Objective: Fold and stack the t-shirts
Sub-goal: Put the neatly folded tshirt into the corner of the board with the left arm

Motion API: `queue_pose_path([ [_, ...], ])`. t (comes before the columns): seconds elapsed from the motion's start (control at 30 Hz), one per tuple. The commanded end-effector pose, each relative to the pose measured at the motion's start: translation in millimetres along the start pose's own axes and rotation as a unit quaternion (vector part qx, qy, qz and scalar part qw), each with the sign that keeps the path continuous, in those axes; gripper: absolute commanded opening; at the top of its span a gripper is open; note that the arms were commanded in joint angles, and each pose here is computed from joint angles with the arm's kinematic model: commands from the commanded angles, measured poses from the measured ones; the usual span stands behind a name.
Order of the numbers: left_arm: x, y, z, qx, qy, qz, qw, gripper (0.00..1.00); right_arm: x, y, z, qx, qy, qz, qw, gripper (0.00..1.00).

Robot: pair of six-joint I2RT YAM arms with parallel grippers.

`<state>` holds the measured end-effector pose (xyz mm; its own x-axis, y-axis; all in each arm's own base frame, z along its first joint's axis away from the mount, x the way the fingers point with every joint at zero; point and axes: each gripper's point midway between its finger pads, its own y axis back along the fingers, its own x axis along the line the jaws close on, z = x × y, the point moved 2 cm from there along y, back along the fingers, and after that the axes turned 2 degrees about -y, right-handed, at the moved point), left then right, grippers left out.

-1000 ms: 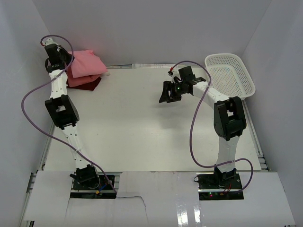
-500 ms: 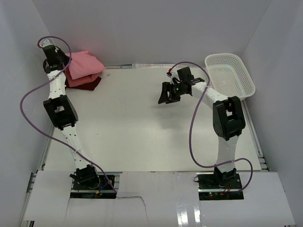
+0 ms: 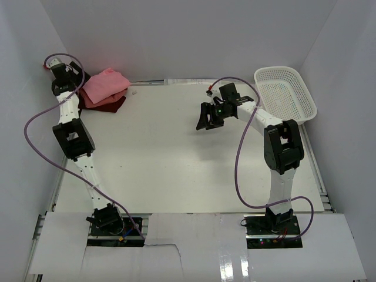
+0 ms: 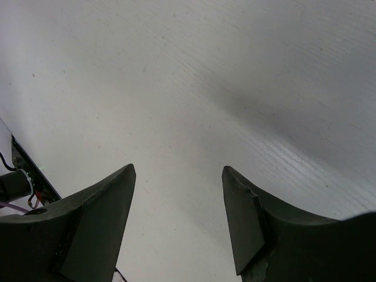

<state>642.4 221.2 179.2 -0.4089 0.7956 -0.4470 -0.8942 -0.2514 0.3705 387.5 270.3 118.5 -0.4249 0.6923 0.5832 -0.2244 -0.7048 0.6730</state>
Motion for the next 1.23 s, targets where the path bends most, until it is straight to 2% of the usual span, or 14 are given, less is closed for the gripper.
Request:
queue_pose_path([
  [0.0,-24,18,40,-0.039,0.000,-0.031,0.999,0.98,11,2,9,-0.007,0.019,0.013,1.000,0.67],
  [0.17,-83,66,64,-0.056,-0.039,-0.083,0.994,0.98,18,4,10,-0.012,0.026,0.016,0.999,0.67],
  [0.2,-93,70,46,-0.039,-0.058,-0.082,0.994,0.98,19,5,10,-0.013,0.029,0.016,0.999,0.67],
  [0.3,-130,115,47,-0.046,-0.085,-0.080,0.992,0.98,24,11,15,-0.026,0.040,0.010,0.999,0.67],
  [0.33,-126,119,26,-0.018,-0.089,-0.071,0.993,0.98,27,17,18,-0.033,0.045,0.008,0.998,0.67],
  [0.4,-141,151,26,-0.009,-0.087,-0.087,0.992,0.98,29,22,21,-0.041,0.053,0.003,0.998,0.67],
  [0.5,-139,183,-2,0.042,-0.070,-0.103,0.991,0.98,33,33,22,-0.054,0.066,-0.014,0.996,0.68],
  [0.53,-130,188,-29,0.077,-0.074,-0.100,0.989,0.98,39,42,23,-0.064,0.080,-0.018,0.995,0.68],
  [0.63,-137,234,-41,0.082,-0.096,-0.115,0.985,0.98,46,58,17,-0.088,0.099,-0.032,0.991,0.69],
  [0.67,-122,240,-62,0.100,-0.110,-0.096,0.984,0.98,48,62,16,-0.098,0.103,-0.031,0.989,0.70],
  [0.7,-131,269,-53,0.077,-0.117,-0.112,0.984,0.98,51,66,17,-0.112,0.112,-0.029,0.987,0.70],
  [0.8,-123,304,-76,0.090,-0.141,-0.128,0.978,0.98,59,86,7,-0.135,0.123,-0.029,0.983,0.72],
  [0.93,-122,381,-64,0.035,-0.153,-0.171,0.973,0.98,80,123,1,-0.189,0.149,-0.018,0.970,0.74],
  [1.2,-117,441,-81,0.031,-0.157,-0.227,0.961,0.98,91,155,-16,-0.231,0.166,-0.024,0.958,0.76],
])
